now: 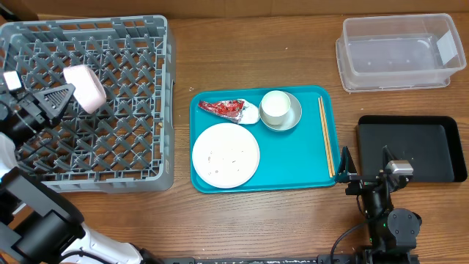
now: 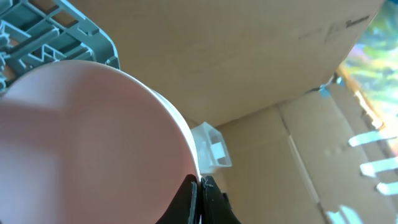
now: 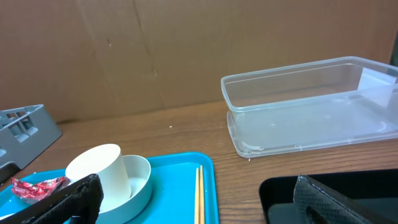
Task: Sort waste into correct bins and load items into the dishwasher
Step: 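Lift the small white bowl and carry it over the dish rack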
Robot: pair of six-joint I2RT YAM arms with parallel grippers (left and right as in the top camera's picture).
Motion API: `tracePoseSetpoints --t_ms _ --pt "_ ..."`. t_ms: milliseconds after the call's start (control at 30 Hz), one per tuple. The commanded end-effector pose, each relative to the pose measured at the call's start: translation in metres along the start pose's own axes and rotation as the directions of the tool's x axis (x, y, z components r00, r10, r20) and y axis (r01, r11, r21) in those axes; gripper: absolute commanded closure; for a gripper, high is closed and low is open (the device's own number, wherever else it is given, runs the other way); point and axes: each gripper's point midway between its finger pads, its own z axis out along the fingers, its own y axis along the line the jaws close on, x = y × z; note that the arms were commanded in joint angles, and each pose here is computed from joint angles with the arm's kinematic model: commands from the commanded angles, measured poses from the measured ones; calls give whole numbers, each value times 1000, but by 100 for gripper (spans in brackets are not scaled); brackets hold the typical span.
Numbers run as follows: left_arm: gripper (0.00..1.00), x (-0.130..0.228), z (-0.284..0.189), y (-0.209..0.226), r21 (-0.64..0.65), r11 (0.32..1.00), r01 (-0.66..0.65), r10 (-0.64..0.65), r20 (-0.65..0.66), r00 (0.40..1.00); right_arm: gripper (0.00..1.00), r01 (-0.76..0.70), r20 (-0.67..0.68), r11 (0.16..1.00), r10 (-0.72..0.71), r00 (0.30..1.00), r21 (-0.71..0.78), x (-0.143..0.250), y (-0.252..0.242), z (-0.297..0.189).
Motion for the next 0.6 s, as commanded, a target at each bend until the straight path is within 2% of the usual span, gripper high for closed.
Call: tracePoseSetpoints --t_ms 0,67,167,367,567 --pt "96 4 11 17 -66 997 42 -43 -26 999 0 -3 6 1000 3 1000 5 1 -1 0" --pt "96 3 18 30 -112 988 111 -114 -29 993 0 -3 6 1000 3 1000 5 1 -1 0" --pt "96 2 32 39 -108 981 162 -167 -43 985 0 -3 6 1000 3 1000 5 1 -1 0" --pt "96 5 49 57 -90 971 221 -227 -67 971 0 -3 6 1000 3 1000 5 1 -1 0" --pt "96 1 42 69 -105 966 238 -243 -44 969 0 -3 6 1000 3 1000 5 1 -1 0"
